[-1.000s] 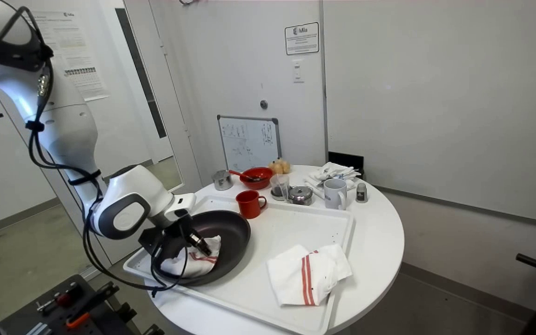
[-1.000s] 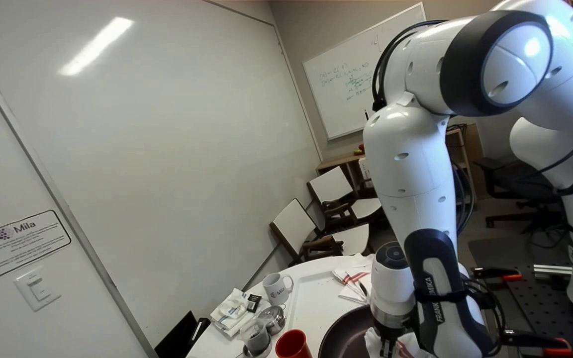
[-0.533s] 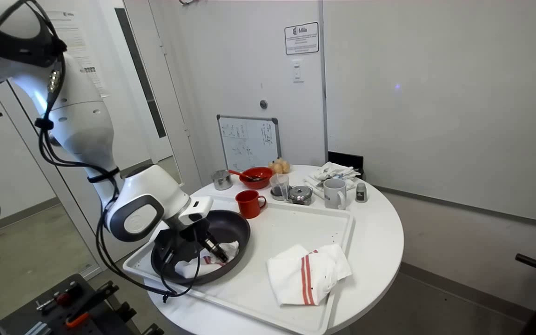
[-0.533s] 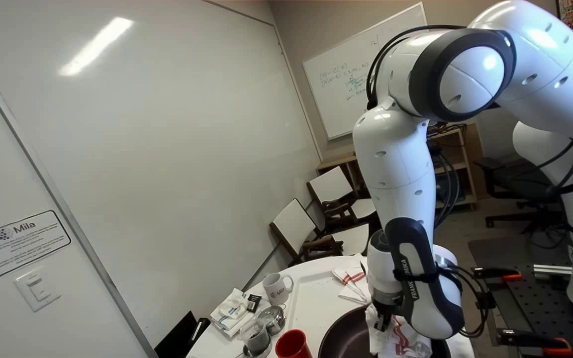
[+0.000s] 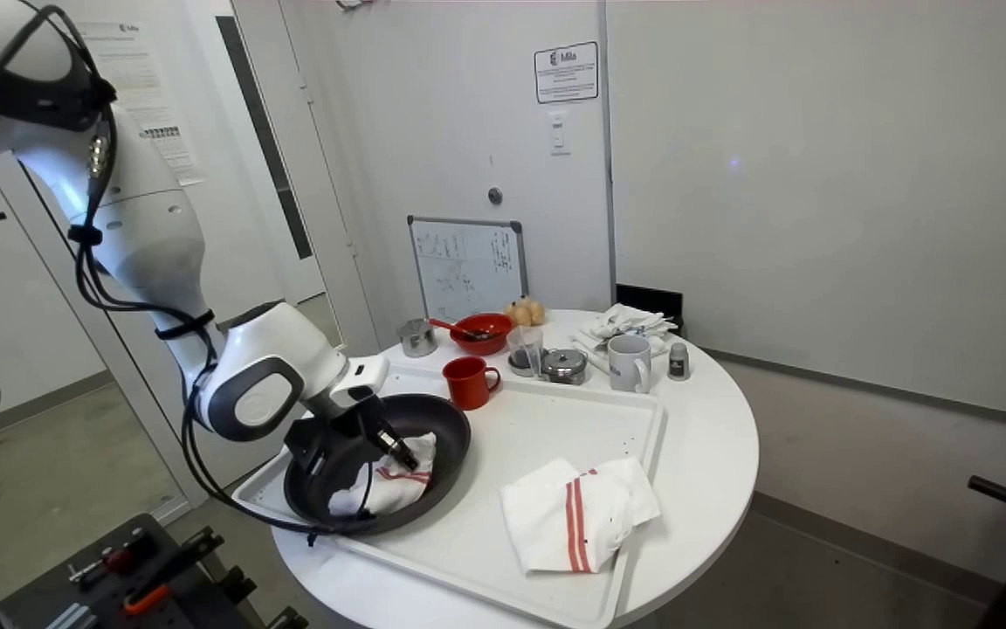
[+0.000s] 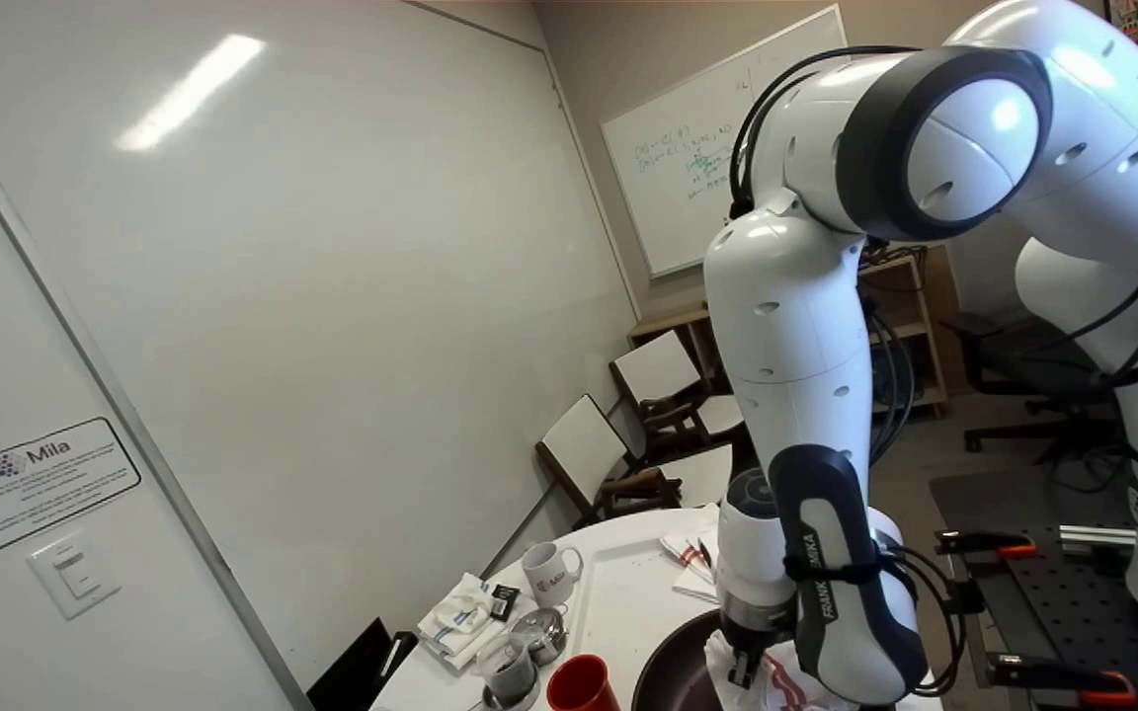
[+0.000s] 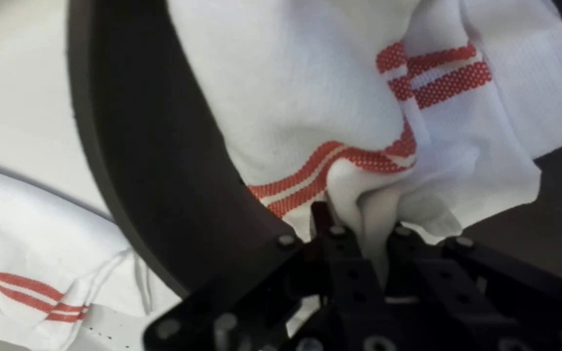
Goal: Wipe the pan with a towel
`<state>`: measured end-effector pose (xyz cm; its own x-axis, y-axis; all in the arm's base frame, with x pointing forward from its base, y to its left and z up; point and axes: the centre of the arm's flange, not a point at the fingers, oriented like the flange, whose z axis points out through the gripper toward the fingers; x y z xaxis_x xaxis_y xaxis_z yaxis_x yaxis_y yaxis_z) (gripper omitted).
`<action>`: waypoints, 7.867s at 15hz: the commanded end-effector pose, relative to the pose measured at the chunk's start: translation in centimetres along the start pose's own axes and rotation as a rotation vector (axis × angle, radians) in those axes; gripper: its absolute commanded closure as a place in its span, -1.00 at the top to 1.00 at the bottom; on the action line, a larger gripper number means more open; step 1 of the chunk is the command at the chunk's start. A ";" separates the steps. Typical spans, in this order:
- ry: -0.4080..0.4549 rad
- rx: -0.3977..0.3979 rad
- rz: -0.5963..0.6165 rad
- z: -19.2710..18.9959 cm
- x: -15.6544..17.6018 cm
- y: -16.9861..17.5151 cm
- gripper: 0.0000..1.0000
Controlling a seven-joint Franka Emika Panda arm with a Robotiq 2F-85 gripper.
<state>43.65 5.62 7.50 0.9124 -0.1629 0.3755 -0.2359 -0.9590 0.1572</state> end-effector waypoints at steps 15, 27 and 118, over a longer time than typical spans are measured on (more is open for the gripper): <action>0.056 0.088 -0.125 1.1 0.4 -6.8 -0.95; 0.058 0.022 0.110 1.5 1.8 3.3 -0.95; -0.350 0.019 0.342 10.0 33.7 18.2 -0.95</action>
<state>71.39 -19.23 14.43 0.8422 -0.5326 0.0841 -0.5378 -0.8411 0.0585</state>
